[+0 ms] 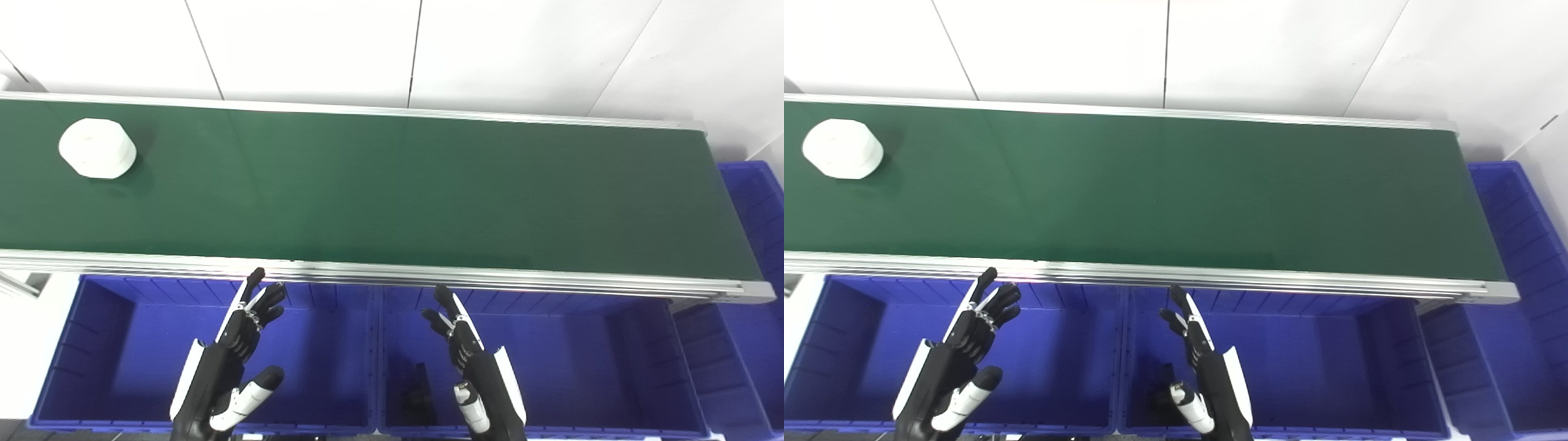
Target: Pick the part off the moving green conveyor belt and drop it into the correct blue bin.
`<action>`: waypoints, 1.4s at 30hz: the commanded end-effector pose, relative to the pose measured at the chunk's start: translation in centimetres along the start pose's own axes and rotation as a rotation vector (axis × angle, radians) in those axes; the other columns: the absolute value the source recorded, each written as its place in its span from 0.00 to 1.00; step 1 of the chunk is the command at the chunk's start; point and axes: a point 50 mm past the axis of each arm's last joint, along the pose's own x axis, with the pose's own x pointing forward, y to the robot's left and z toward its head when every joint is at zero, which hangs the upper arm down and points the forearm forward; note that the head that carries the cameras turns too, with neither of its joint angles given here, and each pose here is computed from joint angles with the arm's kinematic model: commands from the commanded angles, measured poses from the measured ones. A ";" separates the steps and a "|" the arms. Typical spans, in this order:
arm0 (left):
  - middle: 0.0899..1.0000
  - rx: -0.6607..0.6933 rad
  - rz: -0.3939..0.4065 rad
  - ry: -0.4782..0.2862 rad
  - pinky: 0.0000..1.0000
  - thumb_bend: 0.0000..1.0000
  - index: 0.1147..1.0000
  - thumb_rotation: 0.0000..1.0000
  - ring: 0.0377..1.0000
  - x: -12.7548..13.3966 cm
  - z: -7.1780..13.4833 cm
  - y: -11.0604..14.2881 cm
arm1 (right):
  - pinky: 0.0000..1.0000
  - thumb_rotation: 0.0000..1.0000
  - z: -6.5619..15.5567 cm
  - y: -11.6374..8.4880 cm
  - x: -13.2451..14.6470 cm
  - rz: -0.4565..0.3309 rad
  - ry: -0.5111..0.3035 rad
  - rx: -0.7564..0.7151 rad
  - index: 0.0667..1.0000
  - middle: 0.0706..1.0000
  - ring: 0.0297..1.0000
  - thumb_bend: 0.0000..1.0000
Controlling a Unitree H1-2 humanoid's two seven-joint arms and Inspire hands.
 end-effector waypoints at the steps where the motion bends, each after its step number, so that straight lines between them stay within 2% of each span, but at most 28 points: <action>1: 0.91 0.006 -0.003 -0.055 0.88 0.74 0.99 0.68 0.91 0.0 0.8 0.1 | 0.92 1.00 0.9 0.3 -0.2 -0.001 -0.061 0.012 0.96 0.96 0.89 0.96; 9: 0.91 0.000 -0.028 -0.026 0.86 0.74 0.99 0.69 0.91 -0.2 -1.0 -0.7 | 0.93 1.00 -1.0 -0.8 -0.6 0.007 -0.045 0.015 0.97 0.97 0.91 0.95; 11: 0.92 -0.028 -0.042 -0.023 0.86 0.72 0.99 0.66 0.92 0.0 -1.5 -0.9 | 0.95 1.00 -1.4 -1.2 -0.7 0.010 -0.041 0.010 0.98 0.97 0.91 0.95; 14: 0.91 -0.039 -0.049 -0.014 0.85 0.75 0.97 0.64 0.91 0.3 -2.0 -1.1 | 0.96 1.00 -1.8 -1.6 -0.6 0.012 -0.033 0.007 0.99 0.98 0.91 0.94; 20: 0.90 -0.040 -0.058 -0.006 0.82 0.74 0.93 0.63 0.88 0.8 -2.6 -1.4 | 0.98 1.00 -2.6 -2.1 -0.5 0.007 -0.015 0.012 1.00 0.98 0.91 0.95; 23: 0.89 -0.032 -0.060 0.004 0.79 0.76 0.92 0.66 0.87 1.1 -2.9 -1.8 | 1.00 1.00 -2.9 -2.5 -0.4 0.013 -0.009 0.026 1.00 0.99 0.92 0.95; 30: 0.91 -0.032 -0.076 0.000 0.81 0.77 0.92 0.65 0.89 1.4 -2.8 -2.8 | 1.00 1.00 -3.0 -3.7 -0.6 0.016 0.000 0.039 1.00 0.97 0.93 0.95; 33: 0.90 -0.020 -0.088 -0.022 0.80 0.74 0.91 0.63 0.88 1.6 -2.3 -2.8 | 1.00 1.00 -2.8 -3.7 -0.6 0.019 -0.003 0.036 1.00 0.97 0.95 0.95; 35: 0.89 0.014 -0.093 -0.067 0.77 0.73 0.91 0.60 0.87 2.3 -1.2 -2.9 | 1.00 1.00 -2.7 -3.7 -0.6 0.021 -0.008 0.037 1.00 0.98 0.95 0.95; 38: 0.85 0.066 -0.077 -0.144 0.71 0.77 0.88 0.57 0.83 3.5 0.6 -2.8 | 1.00 1.00 -2.6 -3.8 -0.5 0.023 -0.014 0.038 1.00 0.99 0.96 0.94; 39: 0.85 0.080 -0.073 -0.185 0.71 0.77 0.88 0.57 0.83 4.3 2.0 -2.5 | 1.00 1.00 -2.7 -3.8 -0.5 0.021 -0.013 0.038 1.00 0.99 0.96 0.94; 40: 0.84 0.089 -0.071 -0.212 0.70 0.83 0.87 0.56 0.82 4.9 2.9 -2.2 | 1.00 1.00 -2.7 -3.8 -0.5 0.019 -0.013 0.037 1.00 0.99 0.96 0.93; 42: 0.84 0.122 -0.076 -0.280 0.72 0.89 0.85 0.52 0.84 6.4 5.3 -1.1 | 1.00 1.00 -2.7 -3.9 -0.4 0.021 -0.013 0.036 1.00 0.99 0.96 0.94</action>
